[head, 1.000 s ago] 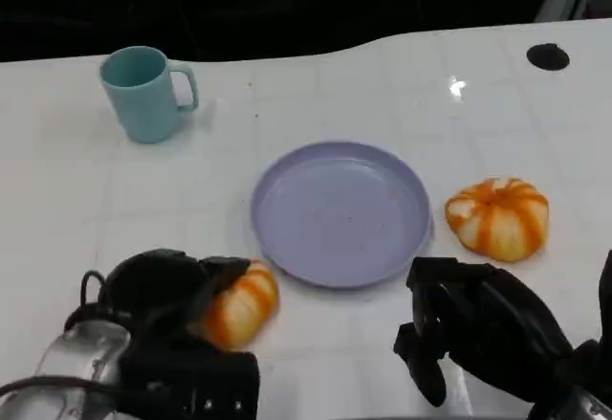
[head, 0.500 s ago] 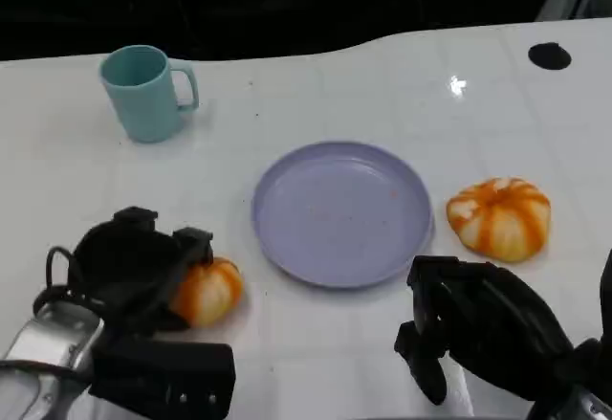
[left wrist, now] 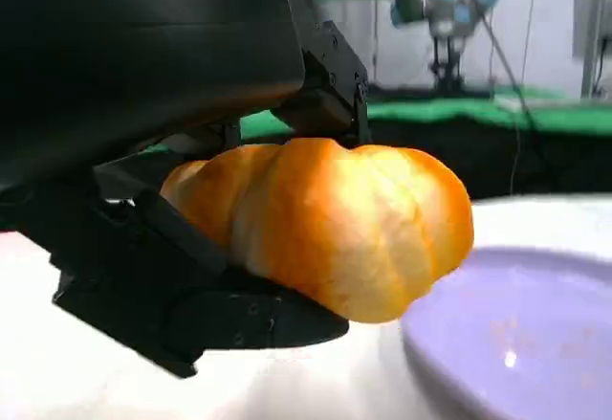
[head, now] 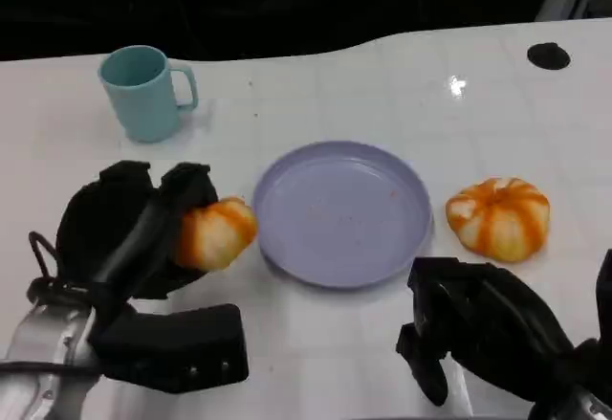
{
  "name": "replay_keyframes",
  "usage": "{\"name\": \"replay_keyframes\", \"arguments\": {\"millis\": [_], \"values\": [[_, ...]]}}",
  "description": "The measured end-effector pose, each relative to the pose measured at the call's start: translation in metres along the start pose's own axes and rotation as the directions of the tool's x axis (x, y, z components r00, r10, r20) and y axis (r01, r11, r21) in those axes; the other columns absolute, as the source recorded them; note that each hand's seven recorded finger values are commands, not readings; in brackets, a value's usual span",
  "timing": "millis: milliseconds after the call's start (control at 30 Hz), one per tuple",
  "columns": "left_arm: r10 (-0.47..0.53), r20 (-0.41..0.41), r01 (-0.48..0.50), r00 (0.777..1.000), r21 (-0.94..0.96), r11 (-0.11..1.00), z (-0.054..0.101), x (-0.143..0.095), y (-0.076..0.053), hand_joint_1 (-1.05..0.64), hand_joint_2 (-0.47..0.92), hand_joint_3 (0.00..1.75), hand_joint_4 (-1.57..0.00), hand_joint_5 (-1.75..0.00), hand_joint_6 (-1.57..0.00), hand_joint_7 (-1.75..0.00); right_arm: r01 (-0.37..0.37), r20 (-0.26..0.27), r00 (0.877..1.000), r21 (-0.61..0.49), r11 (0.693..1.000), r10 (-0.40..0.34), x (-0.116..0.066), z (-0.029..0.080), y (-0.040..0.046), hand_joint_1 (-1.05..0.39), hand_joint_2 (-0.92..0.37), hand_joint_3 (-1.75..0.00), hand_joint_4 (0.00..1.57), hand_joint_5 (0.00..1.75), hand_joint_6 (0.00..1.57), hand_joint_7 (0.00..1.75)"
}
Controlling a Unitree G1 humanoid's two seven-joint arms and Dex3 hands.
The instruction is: Grasp the bread from the table and place it into the plate.
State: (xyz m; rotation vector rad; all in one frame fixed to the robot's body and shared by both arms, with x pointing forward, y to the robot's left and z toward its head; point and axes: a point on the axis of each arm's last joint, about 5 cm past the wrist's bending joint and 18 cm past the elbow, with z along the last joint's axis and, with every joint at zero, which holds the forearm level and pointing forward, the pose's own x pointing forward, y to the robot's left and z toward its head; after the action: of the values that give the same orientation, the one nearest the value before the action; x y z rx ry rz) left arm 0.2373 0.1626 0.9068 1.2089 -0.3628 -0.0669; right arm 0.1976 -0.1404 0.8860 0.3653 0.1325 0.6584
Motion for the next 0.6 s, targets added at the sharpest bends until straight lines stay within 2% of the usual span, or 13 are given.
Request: {"name": "replay_keyframes", "arguments": {"millis": [200,300,433,600], "values": [[0.085,0.022,-0.085,0.996,-0.033,0.996,0.003,0.01,-0.002,-0.13,0.43,1.09,-0.86,-1.75,-0.64,-1.75,0.001,-0.006,1.0,0.01,1.0,-0.001,0.0,-0.003,-0.0004,-0.93,-0.92,-0.37,1.29,1.6,1.11,1.52],[0.115,0.049,-0.113,0.992,-0.049,0.992,0.005,0.015,-0.002,-0.14,0.37,1.23,-0.88,-1.75,-0.68,-1.75,0.002,-0.003,1.0,0.008,1.0,-0.002,0.0,-0.003,-0.0006,-0.93,-0.92,-0.38,1.29,1.6,1.1,1.52],[0.124,0.085,-0.115,0.989,-0.101,0.988,0.011,0.025,-0.006,-0.15,0.33,1.32,-0.9,-1.75,-0.7,-1.75,-0.001,-0.001,1.0,0.008,1.0,0.001,0.0,-0.004,-0.0009,-0.92,-0.92,-0.36,1.28,1.59,1.09,1.52],[0.111,0.146,-0.085,0.983,-0.178,0.98,0.024,0.039,-0.011,-0.13,0.32,1.32,-0.9,-1.75,-0.71,-1.75,-0.013,-0.001,1.0,0.014,1.0,0.013,-0.001,-0.005,-0.0011,-0.92,-0.92,-0.37,1.28,1.58,1.09,1.52]]}}
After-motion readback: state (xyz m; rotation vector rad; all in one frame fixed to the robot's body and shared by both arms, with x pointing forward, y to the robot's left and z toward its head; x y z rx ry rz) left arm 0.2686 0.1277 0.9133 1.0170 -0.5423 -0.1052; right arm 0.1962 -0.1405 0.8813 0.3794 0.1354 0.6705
